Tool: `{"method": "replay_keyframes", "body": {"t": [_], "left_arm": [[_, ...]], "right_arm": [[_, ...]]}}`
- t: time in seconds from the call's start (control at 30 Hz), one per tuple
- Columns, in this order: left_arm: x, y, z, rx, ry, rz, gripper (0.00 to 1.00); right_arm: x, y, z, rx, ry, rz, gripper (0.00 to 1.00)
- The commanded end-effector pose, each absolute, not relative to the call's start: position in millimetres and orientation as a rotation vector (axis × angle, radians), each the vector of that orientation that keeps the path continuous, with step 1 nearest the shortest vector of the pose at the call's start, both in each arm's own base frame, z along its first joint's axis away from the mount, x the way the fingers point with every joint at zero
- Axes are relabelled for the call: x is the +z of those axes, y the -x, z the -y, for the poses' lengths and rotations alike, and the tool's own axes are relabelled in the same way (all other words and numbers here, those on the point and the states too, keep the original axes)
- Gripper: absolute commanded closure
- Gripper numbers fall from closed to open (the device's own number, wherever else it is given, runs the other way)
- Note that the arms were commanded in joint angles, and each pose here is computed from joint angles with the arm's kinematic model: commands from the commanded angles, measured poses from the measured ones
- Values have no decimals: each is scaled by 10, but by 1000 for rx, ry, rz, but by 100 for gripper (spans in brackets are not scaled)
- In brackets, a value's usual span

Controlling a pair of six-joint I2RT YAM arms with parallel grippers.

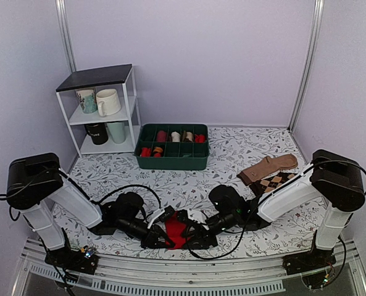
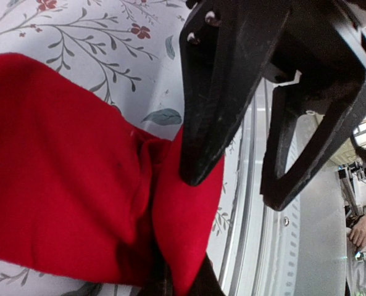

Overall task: Roll the socks
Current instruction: Roll the sock at the center of the board.

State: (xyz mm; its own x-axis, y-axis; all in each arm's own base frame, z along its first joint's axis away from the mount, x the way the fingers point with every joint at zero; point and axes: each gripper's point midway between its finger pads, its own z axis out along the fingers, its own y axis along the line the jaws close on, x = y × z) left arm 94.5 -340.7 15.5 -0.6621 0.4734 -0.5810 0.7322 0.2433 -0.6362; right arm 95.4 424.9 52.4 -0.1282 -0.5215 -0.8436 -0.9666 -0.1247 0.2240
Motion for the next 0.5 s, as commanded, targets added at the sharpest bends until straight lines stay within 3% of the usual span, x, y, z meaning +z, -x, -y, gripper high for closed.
{"method": "replay_keyframes", "body": {"t": [0.0, 0.47], "left_arm": [[-313, -732, 3037, -1266, -1124, -2520, 100], [-313, -730, 3027, -1265, -1121, -2521, 100]], "right_arm": [[291, -981, -4239, 1140, 1662, -1772, 55], [242, -1000, -4159, 1097, 1651, -1851, 52]]}}
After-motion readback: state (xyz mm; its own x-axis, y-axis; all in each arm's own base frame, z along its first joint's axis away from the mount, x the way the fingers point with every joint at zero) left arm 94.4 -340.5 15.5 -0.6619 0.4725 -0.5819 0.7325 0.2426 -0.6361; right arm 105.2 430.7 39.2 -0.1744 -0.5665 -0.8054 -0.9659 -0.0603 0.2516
